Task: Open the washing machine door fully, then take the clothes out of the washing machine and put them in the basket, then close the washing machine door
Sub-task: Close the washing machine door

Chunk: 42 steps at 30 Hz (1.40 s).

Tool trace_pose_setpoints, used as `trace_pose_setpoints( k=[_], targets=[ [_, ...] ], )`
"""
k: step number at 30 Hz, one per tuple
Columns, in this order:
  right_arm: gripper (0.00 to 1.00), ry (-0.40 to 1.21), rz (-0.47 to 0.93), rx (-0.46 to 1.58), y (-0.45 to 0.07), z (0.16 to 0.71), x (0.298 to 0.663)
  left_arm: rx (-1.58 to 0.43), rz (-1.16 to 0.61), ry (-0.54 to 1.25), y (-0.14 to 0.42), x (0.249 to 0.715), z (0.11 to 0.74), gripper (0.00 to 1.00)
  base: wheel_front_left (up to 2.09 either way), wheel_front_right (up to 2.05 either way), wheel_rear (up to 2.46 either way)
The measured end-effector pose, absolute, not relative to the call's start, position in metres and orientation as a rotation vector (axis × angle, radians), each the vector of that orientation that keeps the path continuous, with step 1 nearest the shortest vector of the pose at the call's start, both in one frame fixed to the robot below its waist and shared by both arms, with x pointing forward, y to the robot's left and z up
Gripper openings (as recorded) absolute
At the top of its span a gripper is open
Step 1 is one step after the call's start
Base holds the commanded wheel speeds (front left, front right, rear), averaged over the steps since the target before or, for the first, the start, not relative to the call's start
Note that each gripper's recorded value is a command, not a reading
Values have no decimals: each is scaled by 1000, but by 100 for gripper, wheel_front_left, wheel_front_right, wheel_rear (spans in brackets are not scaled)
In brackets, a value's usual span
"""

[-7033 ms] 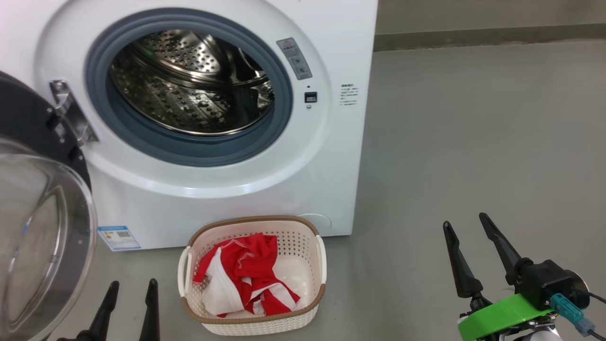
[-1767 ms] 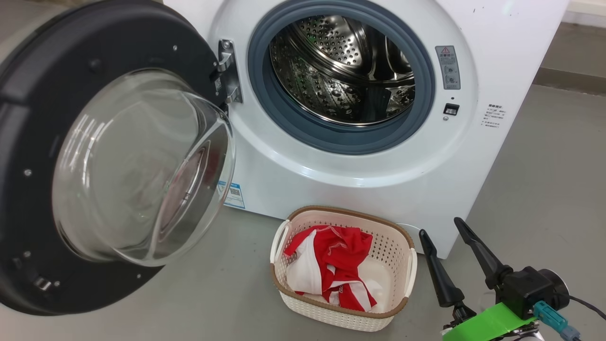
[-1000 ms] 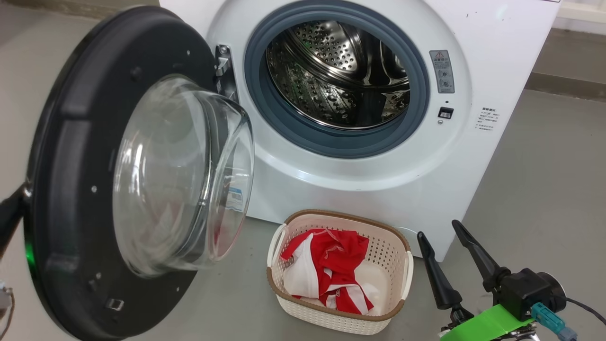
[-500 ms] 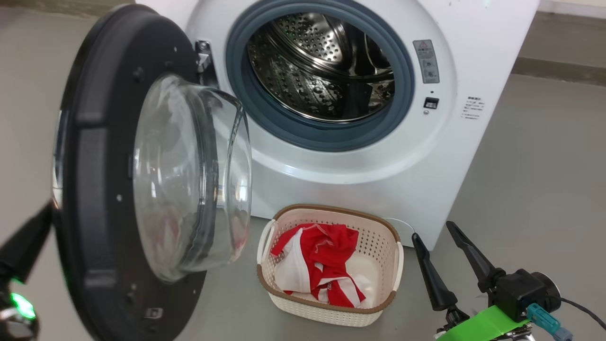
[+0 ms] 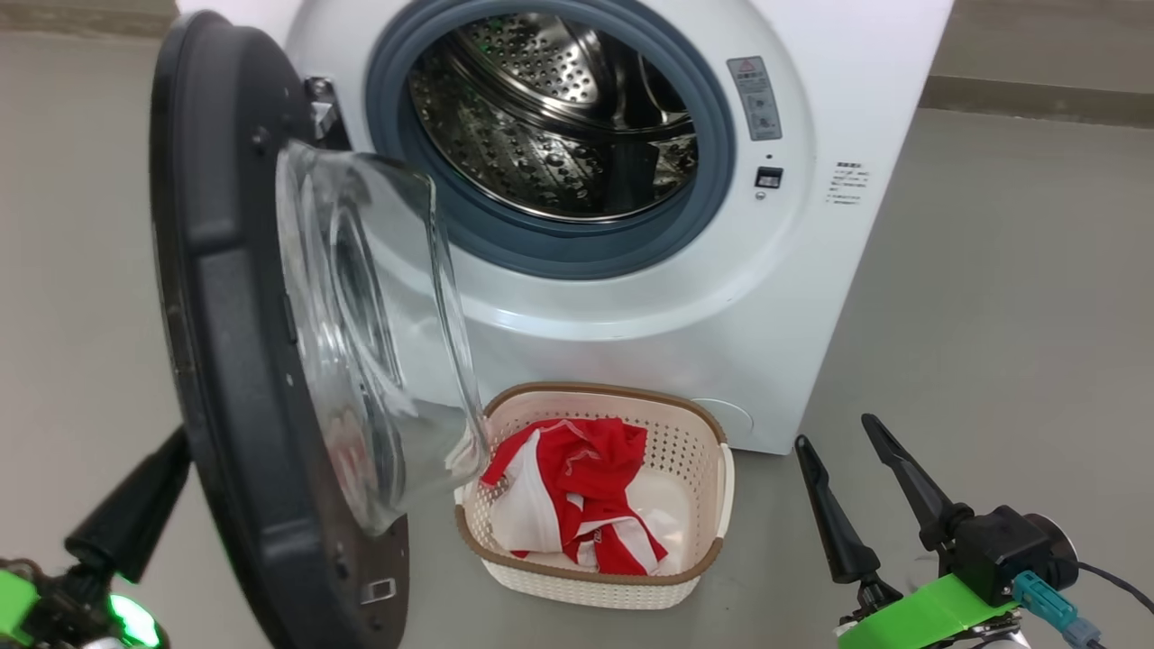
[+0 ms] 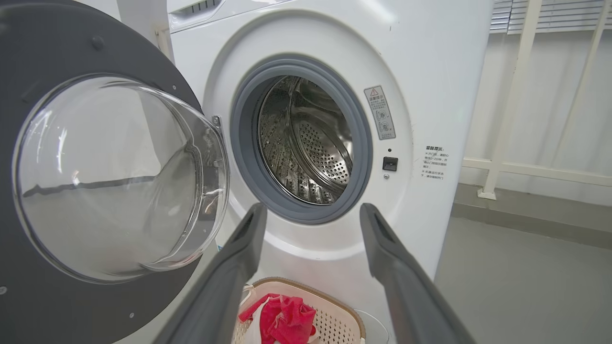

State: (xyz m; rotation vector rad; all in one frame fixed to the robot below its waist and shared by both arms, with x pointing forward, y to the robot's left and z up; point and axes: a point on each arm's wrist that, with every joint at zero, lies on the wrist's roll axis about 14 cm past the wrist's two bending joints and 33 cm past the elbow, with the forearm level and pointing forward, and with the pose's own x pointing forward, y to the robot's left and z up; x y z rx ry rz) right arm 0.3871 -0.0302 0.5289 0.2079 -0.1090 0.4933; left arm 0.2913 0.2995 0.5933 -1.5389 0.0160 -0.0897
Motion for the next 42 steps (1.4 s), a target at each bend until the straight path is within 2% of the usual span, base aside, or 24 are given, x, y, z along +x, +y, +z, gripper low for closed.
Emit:
trace_pose_setpoints(
  k=[12, 22, 23, 25, 26, 33, 42],
  targets=[
    [100, -118, 431, 205, -52, 530, 386, -1579, -158, 58, 267, 297, 590, 0, 0, 0, 0],
    [100, -125, 419, 203, -56, 532, 385, -1567, -135, 46, 268, 294, 586, 0, 0, 0, 0],
    [100, -125, 420, 204, -56, 532, 385, -1556, -121, 33, 271, 294, 586, 4, 0, 0, 0],
    [100, -124, 423, 204, -55, 532, 385, -1536, -93, 14, 276, 294, 585, 71, 0, 0, 0],
    [100, -123, 424, 204, -54, 531, 386, -1510, -80, 3, 279, 293, 584, 100, 0, 0, 0],
    [100, -110, 434, 208, -50, 527, 388, -1174, 117, -26, 309, 287, 560, 100, 0, 0, 0],
    [100, -119, 441, 215, -48, 531, 386, -765, 322, -158, 344, 276, 550, 100, 0, 0, 0]
  ],
)
